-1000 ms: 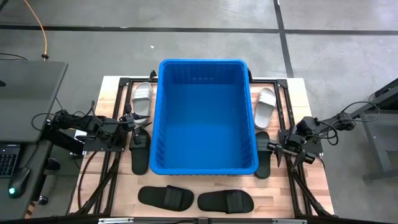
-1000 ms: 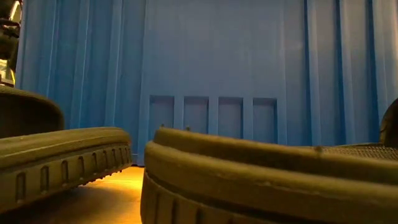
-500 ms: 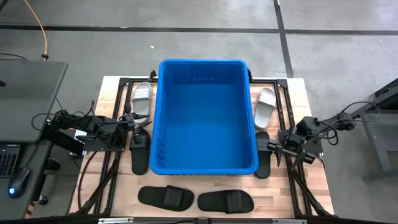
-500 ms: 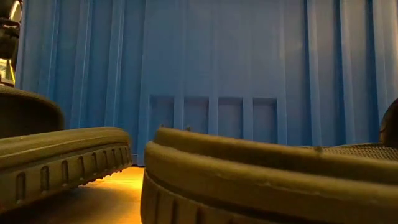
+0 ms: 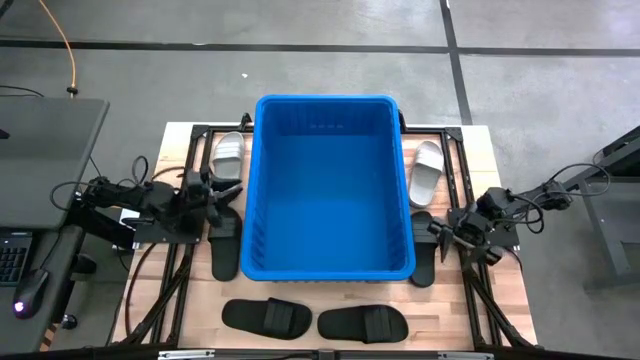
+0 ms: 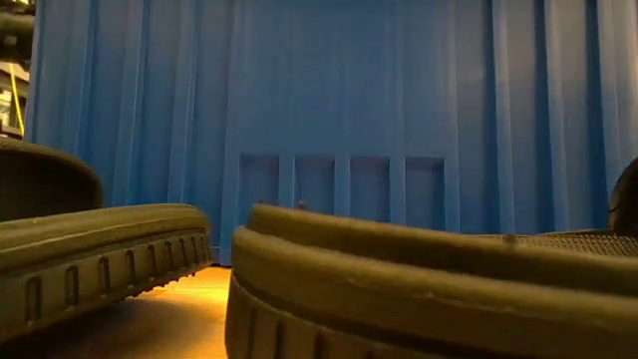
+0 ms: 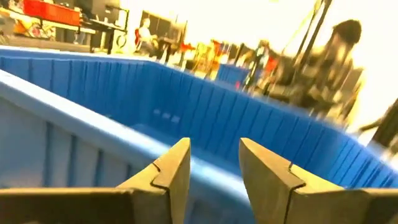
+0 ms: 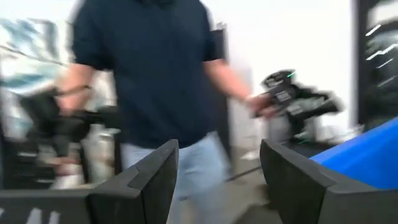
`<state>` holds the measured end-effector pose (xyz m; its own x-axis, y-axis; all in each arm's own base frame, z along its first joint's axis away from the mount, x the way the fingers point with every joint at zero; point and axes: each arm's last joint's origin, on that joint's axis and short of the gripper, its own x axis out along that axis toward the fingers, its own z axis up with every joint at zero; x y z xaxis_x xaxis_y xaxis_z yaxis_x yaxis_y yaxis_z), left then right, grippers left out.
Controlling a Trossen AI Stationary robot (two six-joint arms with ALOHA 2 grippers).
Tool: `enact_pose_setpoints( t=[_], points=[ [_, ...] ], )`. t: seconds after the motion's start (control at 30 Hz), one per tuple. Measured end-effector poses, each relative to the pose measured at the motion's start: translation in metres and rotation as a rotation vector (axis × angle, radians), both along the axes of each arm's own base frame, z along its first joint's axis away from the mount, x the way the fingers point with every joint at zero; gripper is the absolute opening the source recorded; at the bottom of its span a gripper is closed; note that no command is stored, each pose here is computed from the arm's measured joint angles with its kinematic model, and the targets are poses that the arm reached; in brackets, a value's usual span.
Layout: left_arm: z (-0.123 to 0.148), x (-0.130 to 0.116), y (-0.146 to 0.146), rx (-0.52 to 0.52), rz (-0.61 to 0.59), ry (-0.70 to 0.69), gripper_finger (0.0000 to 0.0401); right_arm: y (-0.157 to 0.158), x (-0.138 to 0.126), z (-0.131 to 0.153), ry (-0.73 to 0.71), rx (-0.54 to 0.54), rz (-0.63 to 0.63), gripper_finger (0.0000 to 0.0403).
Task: Pick and place slides into bin
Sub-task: Put the black slipper into the bin
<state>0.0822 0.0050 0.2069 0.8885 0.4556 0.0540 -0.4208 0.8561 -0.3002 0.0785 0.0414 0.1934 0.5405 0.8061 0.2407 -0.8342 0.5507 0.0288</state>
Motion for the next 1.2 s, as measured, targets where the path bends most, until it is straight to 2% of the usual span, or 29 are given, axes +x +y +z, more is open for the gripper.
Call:
enact_pose_setpoints(
  t=[0.23, 0.3, 0.43, 0.5, 0.63, 0.7, 0.8, 0.9, 1.03, 1.2],
  points=[
    [0.009, -0.001, 0.001, -0.066, 0.01, -0.124, 0.0129, -0.004, 0.004, 0.002, -0.08, -0.008, -0.233, 0.0218],
    [0.011, -0.002, 0.001, -0.114, 0.018, -0.169, 0.0129, -0.007, 0.004, 0.008, -0.109, 0.067, -0.338, 0.0218],
    [0.014, -0.003, 0.001, -0.164, 0.018, -0.231, 0.0129, -0.016, -0.002, 0.027, -0.186, 0.342, -0.501, 0.0218],
    [0.016, -0.003, 0.001, -0.189, 0.007, -0.263, 0.0129, -0.022, -0.007, 0.036, -0.221, 0.515, -0.562, 0.0218],
    [0.018, -0.003, 0.001, -0.239, -0.005, -0.303, 0.0129, -0.032, -0.018, 0.047, -0.197, 0.94, -0.552, 0.0218],
    [0.018, -0.003, 0.0, -0.239, -0.038, -0.301, 0.0129, -0.036, -0.02, 0.048, -0.191, 1.079, -0.593, 0.0218],
    [0.017, -0.002, 0.0, -0.256, -0.068, -0.306, 0.0129, -0.041, -0.02, 0.046, -0.169, 1.215, -0.73, 0.0218],
    [0.018, -0.002, -0.001, -0.258, -0.071, -0.308, 0.0129, -0.042, -0.019, 0.044, -0.14, 1.259, -0.778, 0.0218],
    [0.018, -0.002, 0.0, -0.273, -0.063, -0.315, 0.0129, -0.042, -0.017, 0.042, -0.13, 1.239, -0.824, 0.0218],
    [0.018, -0.003, 0.0, -0.281, -0.062, -0.321, 0.0129, -0.044, -0.017, 0.042, -0.114, 1.29, -0.849, 0.0218]
  ],
)
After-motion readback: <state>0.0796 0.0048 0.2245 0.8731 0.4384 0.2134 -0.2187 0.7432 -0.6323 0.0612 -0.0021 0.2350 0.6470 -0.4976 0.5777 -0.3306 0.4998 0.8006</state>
